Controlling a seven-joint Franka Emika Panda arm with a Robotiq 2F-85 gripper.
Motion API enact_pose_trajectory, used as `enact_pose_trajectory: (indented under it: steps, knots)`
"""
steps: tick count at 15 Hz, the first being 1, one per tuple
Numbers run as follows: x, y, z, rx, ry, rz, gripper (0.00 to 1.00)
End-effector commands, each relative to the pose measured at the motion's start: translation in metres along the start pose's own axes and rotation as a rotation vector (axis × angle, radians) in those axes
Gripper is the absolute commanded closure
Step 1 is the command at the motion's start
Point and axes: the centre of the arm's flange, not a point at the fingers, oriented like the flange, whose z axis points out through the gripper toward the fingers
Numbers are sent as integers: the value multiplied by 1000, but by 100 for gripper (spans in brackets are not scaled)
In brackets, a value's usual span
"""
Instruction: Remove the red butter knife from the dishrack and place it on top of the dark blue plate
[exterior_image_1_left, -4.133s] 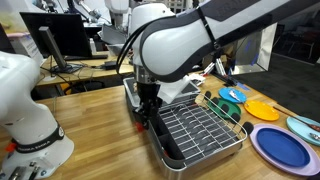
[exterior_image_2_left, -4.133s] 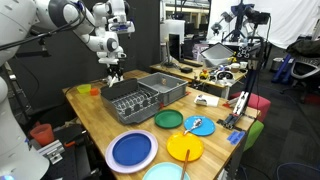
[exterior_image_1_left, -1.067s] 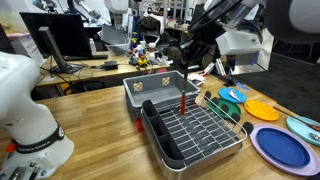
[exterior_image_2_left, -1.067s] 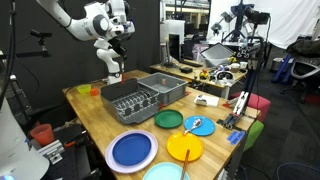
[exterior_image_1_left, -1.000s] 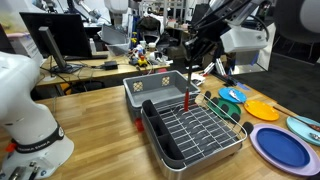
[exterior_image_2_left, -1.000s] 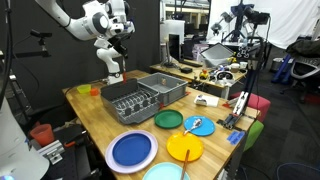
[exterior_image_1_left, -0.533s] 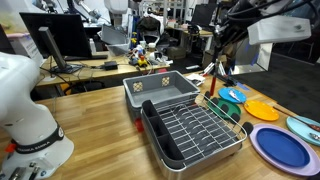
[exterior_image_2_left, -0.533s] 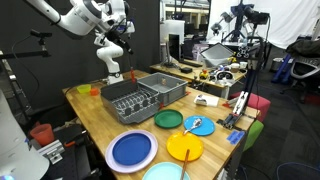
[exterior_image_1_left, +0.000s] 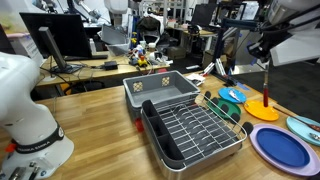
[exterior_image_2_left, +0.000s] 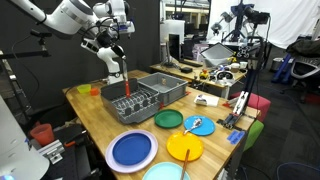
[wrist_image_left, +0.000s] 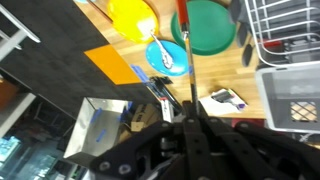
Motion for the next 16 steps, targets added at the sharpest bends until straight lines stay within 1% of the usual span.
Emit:
enact_pose_trajectory:
  steps: [1, 2, 4, 5, 6, 16]
  knots:
    - [-18, 15, 7, -144, -100, 74, 99]
    - [-23, 17, 11, -166, -130, 91, 99]
    - [-29, 18, 16, -160, -166, 105, 99]
    - [-30, 14, 15, -136, -166, 107, 99]
    - [-27, 13, 16, -146, -153, 80, 97]
    - [-29, 12, 15, -144, -155, 88, 97]
